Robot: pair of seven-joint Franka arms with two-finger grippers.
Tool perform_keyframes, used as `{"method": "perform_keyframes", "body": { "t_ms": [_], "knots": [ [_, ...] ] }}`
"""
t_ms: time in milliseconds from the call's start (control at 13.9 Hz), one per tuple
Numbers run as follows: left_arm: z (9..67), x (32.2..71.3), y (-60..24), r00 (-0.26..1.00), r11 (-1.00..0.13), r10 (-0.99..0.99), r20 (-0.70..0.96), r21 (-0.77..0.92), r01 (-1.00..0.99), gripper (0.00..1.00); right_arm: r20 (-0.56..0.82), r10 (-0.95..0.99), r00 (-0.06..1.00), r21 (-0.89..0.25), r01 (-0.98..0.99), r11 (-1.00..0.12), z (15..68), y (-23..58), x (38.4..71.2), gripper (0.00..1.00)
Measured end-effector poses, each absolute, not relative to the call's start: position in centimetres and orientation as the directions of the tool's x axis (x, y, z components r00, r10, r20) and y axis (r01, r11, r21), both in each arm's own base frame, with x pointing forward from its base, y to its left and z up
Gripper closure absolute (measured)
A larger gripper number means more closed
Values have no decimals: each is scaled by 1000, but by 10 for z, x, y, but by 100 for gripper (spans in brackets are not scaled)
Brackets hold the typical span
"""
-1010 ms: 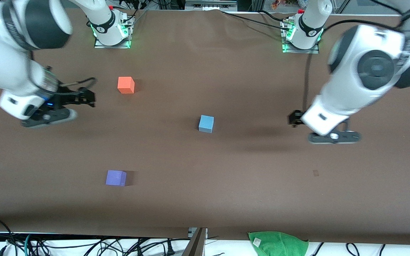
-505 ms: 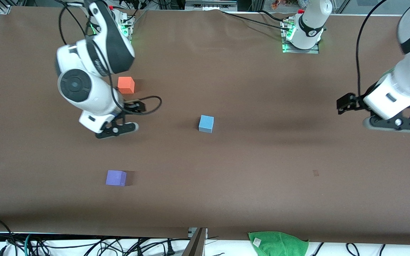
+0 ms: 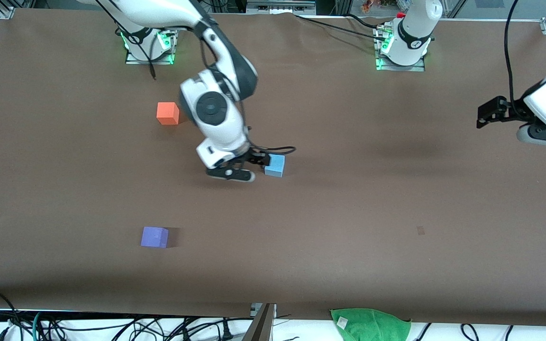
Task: Place blue block between orange and purple blocks
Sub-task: 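Grasp the light-blue cube with the right gripper while the left gripper retracts, then carry the light-blue cube with the right gripper beside the orange cube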
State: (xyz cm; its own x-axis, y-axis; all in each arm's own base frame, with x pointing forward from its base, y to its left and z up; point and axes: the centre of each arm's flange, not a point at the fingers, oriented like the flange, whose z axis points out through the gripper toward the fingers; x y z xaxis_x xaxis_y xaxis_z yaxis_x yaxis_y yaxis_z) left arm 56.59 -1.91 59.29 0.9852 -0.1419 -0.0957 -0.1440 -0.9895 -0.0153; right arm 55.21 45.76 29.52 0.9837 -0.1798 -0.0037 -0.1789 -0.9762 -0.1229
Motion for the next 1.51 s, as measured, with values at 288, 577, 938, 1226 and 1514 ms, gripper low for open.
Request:
{"method": "perform_keyframes", "body": {
  "t_ms": [288,577,938,1226,1514],
  "knots": [
    [594,560,-21,993,-994,-107,-44,-24,-109,0,39,-210,977,-161,-202,-966,243,491,536,0],
    [589,561,-20,997,-997,-72,-40,-25,-73,0,49,-186,981,-158,-176,-972,207,516,512,0],
    [588,561,-20,997,-997,-68,-40,-26,-69,0,60,-180,982,-153,-170,-974,205,518,513,38],
    [588,561,-20,997,-997,-67,-40,-26,-68,0,117,-83,990,-72,-75,-995,215,478,548,45],
    [588,561,-21,997,-997,-68,-41,-26,-69,0,28,72,997,97,69,-993,283,370,598,45]
  ]
}}
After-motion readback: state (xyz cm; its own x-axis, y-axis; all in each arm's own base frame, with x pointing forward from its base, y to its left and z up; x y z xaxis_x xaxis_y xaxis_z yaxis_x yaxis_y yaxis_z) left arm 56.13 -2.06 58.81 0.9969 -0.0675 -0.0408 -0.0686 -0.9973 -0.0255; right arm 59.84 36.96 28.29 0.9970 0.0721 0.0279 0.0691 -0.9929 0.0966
